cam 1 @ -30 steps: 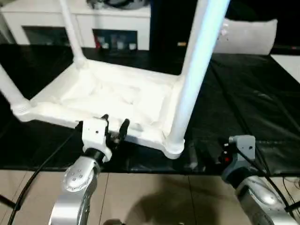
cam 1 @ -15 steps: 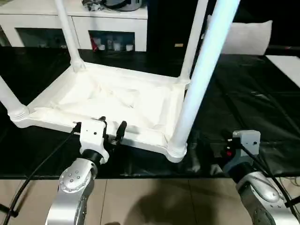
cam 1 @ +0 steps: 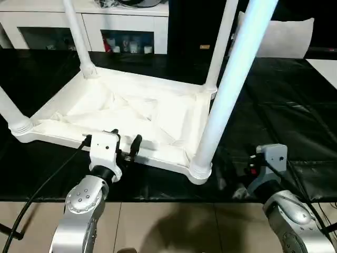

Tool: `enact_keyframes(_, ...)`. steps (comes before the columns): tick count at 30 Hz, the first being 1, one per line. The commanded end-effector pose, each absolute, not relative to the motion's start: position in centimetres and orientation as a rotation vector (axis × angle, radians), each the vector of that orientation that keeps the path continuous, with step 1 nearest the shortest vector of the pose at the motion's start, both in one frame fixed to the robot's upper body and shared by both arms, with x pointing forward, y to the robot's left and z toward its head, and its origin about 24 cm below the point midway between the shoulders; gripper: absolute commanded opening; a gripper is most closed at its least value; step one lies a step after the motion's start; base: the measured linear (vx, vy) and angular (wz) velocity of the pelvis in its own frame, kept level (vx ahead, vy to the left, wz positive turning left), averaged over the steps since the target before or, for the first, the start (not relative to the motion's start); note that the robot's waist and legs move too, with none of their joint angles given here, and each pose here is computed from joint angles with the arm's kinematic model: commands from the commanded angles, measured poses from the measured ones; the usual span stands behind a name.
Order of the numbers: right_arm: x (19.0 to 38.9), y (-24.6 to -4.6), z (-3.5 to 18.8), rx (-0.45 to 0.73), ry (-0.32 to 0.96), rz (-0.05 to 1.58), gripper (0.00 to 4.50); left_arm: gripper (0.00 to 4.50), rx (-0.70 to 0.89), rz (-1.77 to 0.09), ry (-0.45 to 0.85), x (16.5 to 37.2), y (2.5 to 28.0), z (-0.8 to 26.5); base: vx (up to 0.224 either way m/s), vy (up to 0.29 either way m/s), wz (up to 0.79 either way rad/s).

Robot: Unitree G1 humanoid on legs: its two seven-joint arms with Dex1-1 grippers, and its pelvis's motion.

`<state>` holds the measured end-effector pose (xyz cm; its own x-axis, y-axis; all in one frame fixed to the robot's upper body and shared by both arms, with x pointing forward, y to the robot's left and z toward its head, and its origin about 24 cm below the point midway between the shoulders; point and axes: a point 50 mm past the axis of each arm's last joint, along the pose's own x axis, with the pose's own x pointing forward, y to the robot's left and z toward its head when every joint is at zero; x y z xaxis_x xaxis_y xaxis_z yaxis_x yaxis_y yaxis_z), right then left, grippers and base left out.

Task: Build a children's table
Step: Rotate table base

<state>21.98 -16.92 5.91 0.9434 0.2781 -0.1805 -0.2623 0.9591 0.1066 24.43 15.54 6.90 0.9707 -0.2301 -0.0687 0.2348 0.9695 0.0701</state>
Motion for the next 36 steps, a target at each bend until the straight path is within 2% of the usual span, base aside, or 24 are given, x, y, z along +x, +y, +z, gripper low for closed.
enact_keyframes(1, 22.21, -17.38, 5.80, 0.072, 0.216, 0.247, 4.50, 3.46, 0.078, -0.241, 0.063, 24.57, 15.44, 7.04, 0.000, 0.000, 0.00)
enact_keyframes(5, 22.31, -18.00, 5.79, 0.072, 0.210, 0.206, 4.50, 3.46, 0.080, -0.255, 0.064, 24.69, 15.35, 7.16, -0.005, -0.002, 0.26)
enact_keyframes(28, 22.30, -17.51, 5.65, 0.053, 0.226, 0.249, 4.50, 3.46, 0.071, -0.267, 0.076, 24.76, 15.23, 6.96, 0.000, 0.000, 0.00)
enact_keyframes(36, 22.51, -17.30, 5.85, 0.037, 0.207, 0.269, 4.50, 3.46, 0.068, -0.264, 0.083, 24.65, 15.34, 6.80, 0.047, -0.004, -0.33)
